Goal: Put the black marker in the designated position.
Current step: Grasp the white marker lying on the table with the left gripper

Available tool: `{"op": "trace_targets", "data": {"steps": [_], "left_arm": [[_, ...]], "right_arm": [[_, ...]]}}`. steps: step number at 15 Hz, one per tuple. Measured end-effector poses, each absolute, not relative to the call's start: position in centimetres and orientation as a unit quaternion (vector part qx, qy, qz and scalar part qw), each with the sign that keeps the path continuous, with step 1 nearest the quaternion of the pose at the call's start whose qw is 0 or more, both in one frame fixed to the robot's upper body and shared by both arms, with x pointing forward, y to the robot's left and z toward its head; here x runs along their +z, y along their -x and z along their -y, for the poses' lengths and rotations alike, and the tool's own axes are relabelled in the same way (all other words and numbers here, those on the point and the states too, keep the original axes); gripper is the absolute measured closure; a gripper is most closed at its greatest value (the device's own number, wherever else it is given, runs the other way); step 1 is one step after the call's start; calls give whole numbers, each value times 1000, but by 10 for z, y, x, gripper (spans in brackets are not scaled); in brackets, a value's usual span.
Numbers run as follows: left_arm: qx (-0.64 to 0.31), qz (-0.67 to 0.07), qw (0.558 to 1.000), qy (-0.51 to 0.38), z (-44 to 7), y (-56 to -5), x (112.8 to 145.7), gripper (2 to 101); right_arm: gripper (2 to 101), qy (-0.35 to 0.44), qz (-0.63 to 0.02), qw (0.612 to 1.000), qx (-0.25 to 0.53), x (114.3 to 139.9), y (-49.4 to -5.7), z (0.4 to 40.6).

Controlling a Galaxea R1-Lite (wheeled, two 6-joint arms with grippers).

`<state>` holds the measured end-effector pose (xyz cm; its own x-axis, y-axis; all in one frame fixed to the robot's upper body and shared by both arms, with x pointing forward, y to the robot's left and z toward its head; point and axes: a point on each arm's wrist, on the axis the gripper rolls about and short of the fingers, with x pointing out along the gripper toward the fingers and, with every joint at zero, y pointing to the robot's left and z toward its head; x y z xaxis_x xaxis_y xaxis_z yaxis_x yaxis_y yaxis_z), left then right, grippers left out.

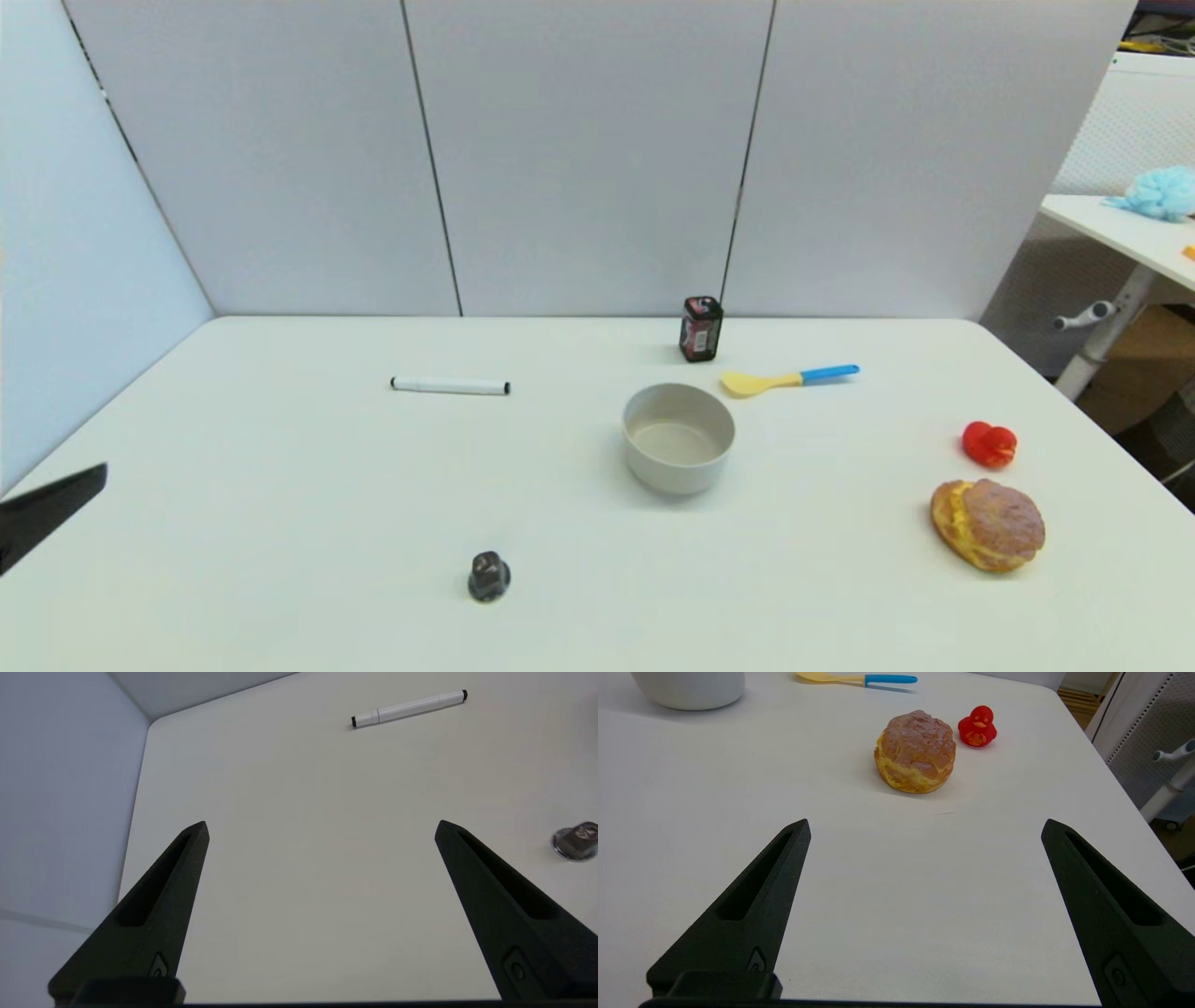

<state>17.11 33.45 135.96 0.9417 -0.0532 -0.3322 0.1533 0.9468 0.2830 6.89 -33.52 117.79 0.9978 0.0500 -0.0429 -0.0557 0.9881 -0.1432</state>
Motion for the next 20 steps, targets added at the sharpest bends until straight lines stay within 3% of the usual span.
{"op": "trace_targets", "data": {"steps": [4,9,14,20], "left_arm": [[-154,-232,942,-188,-331,-288,1376,53],[-320,-247,896,-185,-305,-408,1345,53],[-458,-210,848,-165,-291,-477,1301,53],[-490,-191,829,-190,-287,-517,1255,53]], "right_arm": [[43,72,-20,997,26,1178,-69,335],[43,72,-19,997,27,1178,-69,335],[43,72,-20,997,26,1178,-69,335],[43,72,-20,997,26,1178,-69,335]]}}
